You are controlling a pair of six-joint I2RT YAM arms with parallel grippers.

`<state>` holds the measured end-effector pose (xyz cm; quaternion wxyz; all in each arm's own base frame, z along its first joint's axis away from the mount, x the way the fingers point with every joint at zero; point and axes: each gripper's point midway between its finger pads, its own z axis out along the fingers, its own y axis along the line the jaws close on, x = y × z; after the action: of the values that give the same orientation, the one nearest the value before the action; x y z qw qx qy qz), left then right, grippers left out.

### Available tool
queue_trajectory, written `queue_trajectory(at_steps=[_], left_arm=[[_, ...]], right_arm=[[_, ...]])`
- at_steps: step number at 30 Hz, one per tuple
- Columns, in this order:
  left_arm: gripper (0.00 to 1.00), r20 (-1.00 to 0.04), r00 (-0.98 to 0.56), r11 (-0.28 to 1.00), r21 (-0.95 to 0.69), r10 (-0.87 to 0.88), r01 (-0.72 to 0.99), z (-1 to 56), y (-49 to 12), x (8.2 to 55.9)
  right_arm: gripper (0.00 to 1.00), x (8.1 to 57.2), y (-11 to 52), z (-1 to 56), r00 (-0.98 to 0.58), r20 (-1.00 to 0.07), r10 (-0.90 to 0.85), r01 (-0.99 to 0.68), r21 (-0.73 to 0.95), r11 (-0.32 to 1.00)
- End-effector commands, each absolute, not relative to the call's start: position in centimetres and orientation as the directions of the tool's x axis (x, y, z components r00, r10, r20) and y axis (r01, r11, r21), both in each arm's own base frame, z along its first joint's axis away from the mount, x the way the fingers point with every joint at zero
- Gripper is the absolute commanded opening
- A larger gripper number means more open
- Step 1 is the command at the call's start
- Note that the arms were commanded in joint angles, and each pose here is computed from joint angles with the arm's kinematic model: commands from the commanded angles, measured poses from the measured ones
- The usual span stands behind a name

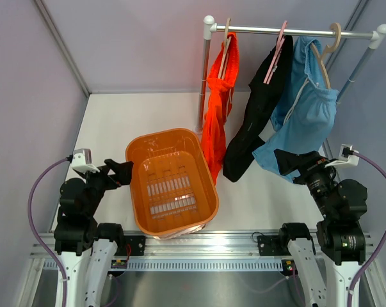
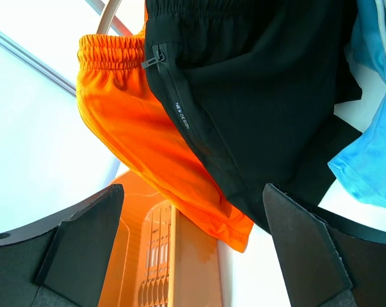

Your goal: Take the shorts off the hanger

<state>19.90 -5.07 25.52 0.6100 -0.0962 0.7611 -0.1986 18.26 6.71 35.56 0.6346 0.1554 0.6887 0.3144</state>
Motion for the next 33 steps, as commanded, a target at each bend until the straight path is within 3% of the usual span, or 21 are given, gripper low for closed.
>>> queue_trajectory(at_steps=[1,12,16,20,25,33], left_arm=[[0.99,-0.898,-0.203,0.897,-0.421,-0.391,0.133,26.6,-5.5,20.2],[0.99,-0.896,-0.211,0.896,-0.424,-0.392,0.134,26.5,-5.5,20.3],[0.99,-0.896,-0.21,0.896,-0.423,-0.39,0.138,26.5,-5.6,20.3],[0.99,-0.898,-0.203,0.896,-0.421,-0.389,0.145,26.7,-5.6,20.1],[0.99,-0.898,-0.205,0.894,-0.421,-0.389,0.152,26.7,-5.8,20.1],[0.99,-0.902,-0.194,0.89,-0.42,-0.387,0.177,27.1,-6.0,19.8]], right_arm=[[0.99,17.9,6.2,37.2,-0.097,-0.801,0.591,-0.196,0.597,0.778],[0.99,18.6,4.7,48.9,0.104,-0.862,0.496,-0.226,0.465,0.856],[1.0,23.3,2.3,51.7,0.115,-0.885,0.452,-0.079,0.446,0.892],[1.0,26.2,1.4,55.4,0.13,-0.907,0.401,-0.038,0.399,0.916],[1.0,31.9,-0.7,54.8,0.075,-0.936,0.345,0.105,0.351,0.93],[0.93,36.0,-3.5,52.8,0.045,-0.965,0.257,0.27,0.259,0.927]])
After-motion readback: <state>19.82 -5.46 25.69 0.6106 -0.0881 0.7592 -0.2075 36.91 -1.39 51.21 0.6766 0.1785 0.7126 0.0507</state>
